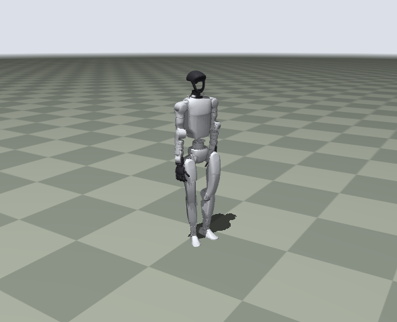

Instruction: Upper body actions

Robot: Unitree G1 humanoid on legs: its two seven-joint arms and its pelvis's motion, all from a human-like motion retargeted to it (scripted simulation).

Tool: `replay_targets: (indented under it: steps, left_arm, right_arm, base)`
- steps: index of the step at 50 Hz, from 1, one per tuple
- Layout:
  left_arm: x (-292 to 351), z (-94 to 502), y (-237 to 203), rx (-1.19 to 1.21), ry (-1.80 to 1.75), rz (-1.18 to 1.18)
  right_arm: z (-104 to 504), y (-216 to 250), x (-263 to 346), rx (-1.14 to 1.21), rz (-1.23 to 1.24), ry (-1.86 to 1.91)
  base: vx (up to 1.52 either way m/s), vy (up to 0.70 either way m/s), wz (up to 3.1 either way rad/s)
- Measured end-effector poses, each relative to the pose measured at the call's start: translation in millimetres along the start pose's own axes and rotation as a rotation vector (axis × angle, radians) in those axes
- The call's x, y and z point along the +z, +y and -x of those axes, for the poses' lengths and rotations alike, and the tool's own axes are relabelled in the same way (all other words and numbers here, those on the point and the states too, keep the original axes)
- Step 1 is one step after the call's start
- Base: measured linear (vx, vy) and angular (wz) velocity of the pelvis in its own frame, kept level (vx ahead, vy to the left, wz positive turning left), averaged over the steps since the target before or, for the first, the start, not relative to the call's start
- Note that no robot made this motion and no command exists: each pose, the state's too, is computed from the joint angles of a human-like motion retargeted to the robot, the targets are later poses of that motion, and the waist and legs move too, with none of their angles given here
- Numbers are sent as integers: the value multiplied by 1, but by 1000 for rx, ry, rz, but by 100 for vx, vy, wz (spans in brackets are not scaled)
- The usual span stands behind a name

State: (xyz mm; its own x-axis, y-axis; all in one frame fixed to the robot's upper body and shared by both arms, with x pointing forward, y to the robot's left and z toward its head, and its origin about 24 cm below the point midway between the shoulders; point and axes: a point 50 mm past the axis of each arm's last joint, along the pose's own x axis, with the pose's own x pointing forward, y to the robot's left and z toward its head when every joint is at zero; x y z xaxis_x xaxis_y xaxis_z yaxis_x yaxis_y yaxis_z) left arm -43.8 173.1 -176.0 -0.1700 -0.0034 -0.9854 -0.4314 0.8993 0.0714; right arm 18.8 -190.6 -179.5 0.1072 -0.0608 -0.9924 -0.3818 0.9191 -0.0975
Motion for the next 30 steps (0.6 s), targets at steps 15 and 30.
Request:
replay_targets:
  steps: [15, 30]
  left_arm:
    - [29, 2, -10, -21, -106, -64]
    - [53, 5, -13, -28, -187, -126]
  right_arm:
    - [2, 14, -18, 55, 76, 66]
    - [6, 14, -40, 46, 13, 145]
  base:
    - [0, -1, 5]
    - [-3, 1, -8]
